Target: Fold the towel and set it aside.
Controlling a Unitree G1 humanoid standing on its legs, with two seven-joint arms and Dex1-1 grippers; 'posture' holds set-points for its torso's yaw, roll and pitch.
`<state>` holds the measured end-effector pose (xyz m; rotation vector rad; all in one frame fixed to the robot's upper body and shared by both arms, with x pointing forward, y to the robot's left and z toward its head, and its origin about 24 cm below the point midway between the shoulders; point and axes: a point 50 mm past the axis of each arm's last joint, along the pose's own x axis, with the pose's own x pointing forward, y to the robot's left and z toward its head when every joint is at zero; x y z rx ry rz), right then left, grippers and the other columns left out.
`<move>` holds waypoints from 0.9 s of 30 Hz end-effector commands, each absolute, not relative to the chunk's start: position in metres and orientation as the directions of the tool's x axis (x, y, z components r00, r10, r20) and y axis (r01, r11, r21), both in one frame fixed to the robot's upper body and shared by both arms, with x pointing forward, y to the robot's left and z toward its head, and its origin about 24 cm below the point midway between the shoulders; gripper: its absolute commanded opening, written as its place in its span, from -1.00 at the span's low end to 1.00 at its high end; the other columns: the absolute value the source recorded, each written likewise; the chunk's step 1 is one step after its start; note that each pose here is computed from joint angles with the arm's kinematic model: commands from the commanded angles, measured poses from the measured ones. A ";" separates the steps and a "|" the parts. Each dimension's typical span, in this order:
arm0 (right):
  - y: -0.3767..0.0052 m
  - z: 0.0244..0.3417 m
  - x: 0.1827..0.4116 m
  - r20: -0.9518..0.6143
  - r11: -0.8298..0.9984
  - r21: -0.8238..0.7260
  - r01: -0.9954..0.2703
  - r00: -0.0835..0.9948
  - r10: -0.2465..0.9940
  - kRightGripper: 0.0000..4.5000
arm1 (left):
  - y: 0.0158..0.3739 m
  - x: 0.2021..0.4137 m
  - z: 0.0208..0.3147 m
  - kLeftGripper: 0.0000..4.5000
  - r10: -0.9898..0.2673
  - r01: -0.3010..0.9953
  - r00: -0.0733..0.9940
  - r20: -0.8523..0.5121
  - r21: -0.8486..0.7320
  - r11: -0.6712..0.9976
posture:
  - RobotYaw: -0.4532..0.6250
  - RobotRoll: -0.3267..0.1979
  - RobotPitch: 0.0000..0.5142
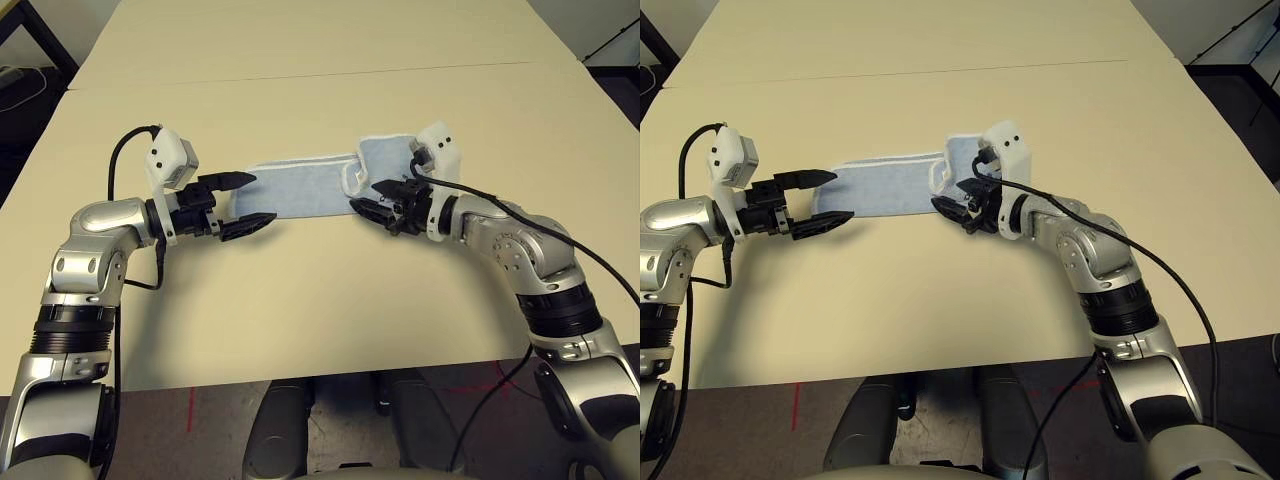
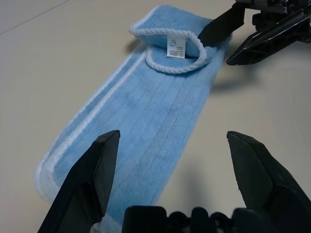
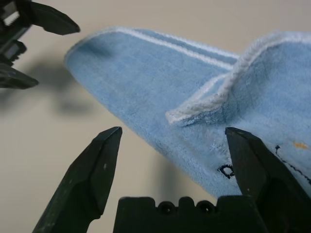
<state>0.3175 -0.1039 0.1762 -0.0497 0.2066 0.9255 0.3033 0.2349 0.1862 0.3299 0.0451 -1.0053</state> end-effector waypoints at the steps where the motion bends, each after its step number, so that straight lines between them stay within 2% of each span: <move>1: -0.105 0.188 0.311 -0.180 0.532 -0.012 -0.847 0.525 0.832 0.99 | 0.237 0.302 0.186 1.00 -0.817 0.833 0.543 -0.195 0.253 0.493 | -0.07 0.25 -0.10; 11: -0.136 0.207 0.302 -0.177 0.386 -0.141 -0.912 0.407 0.896 0.99 | 0.239 0.304 0.186 1.00 -0.808 0.825 0.555 -0.197 0.252 0.505 | -0.08 0.25 -0.15; 16: -0.155 0.209 0.315 -0.084 0.466 -0.218 -0.858 0.492 0.866 0.99 | 0.240 0.307 0.188 1.00 -0.788 0.802 0.589 -0.177 0.240 0.546 | -0.08 0.25 -0.15; 20: -0.169 0.198 0.323 -0.019 0.506 -0.272 -0.818 0.531 0.847 0.99 | 0.241 0.307 0.188 1.00 -0.773 0.784 0.614 -0.156 0.235 0.575 | -0.07 0.25 -0.14; 24: -0.183 0.178 0.323 -0.084 0.432 -0.373 -0.821 0.493 0.866 0.99 | 0.242 0.306 0.185 1.00 -0.751 0.760 0.643 -0.149 0.242 0.603 | -0.06 0.25 -0.13; 27: -0.191 0.174 0.325 -0.066 0.410 -0.393 -0.823 0.470 0.880 0.99 | 0.244 0.307 0.184 1.00 -0.720 0.726 0.682 -0.128 0.242 0.644 | -0.04 0.25 -0.11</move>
